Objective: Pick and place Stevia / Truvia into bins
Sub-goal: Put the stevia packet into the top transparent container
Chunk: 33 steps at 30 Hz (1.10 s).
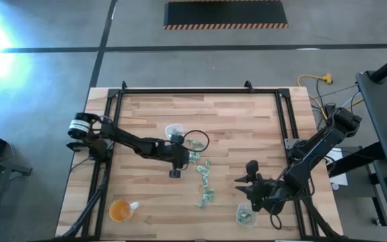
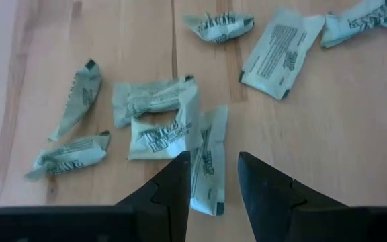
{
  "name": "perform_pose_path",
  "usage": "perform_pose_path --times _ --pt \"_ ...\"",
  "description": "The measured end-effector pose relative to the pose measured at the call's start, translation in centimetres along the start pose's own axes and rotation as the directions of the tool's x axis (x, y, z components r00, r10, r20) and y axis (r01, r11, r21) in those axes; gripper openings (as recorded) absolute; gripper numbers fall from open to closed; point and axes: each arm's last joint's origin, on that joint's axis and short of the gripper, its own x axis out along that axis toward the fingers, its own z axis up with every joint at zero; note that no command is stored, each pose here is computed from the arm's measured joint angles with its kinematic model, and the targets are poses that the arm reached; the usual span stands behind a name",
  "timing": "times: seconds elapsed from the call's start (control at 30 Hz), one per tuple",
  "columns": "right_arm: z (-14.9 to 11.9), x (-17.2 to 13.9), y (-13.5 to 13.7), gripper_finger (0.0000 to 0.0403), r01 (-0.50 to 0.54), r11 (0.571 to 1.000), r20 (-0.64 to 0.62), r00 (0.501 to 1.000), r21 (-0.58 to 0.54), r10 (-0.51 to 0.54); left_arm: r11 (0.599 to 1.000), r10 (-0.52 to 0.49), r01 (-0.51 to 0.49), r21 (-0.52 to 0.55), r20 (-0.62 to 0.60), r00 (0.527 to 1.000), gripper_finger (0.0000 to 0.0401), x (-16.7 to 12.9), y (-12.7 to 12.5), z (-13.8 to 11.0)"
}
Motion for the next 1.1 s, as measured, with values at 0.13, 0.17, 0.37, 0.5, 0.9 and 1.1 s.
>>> perform_pose_path --times 0.13,0.17,0.37,0.5,0.9,1.1 --pt "0.0 0.0 0.0 0.0109 0.000 1.000 0.000 1.000 0.003 0.000 1.000 0.002 -0.002 -0.001 -0.017 1.000 0.0107 0.3 0.1 -0.3" --pt "0.0 0.0 0.0 0.0107 -0.001 1.000 0.001 1.000 0.003 0.001 1.000 0.003 -0.003 -0.001 -0.022 1.000 0.0107 0.4 0.1 -0.4" --pt "0.0 0.0 0.0 0.0099 -0.001 1.000 0.000 1.000 0.004 0.001 1.000 0.004 -0.004 -0.005 -0.039 0.999 0.0107 0.9 0.2 -0.7" --pt "0.0 0.0 0.0 0.0093 -0.002 1.000 0.000 1.000 0.014 0.002 1.000 0.003 -0.003 -0.005 -0.039 0.999 0.0094 0.9 0.3 -0.7" --pt "-0.1 0.0 0.0 0.0078 -0.009 1.000 -0.002 1.000 0.018 0.009 0.999 0.038 -0.037 0.029 -0.039 0.999 0.0007 0.4 0.5 -0.5" --pt "-0.1 0.0 0.0 0.0079 -0.009 1.000 -0.002 1.000 0.020 0.009 0.997 0.073 -0.073 0.028 -0.014 0.997 0.0001 -1.0 0.7 0.3"
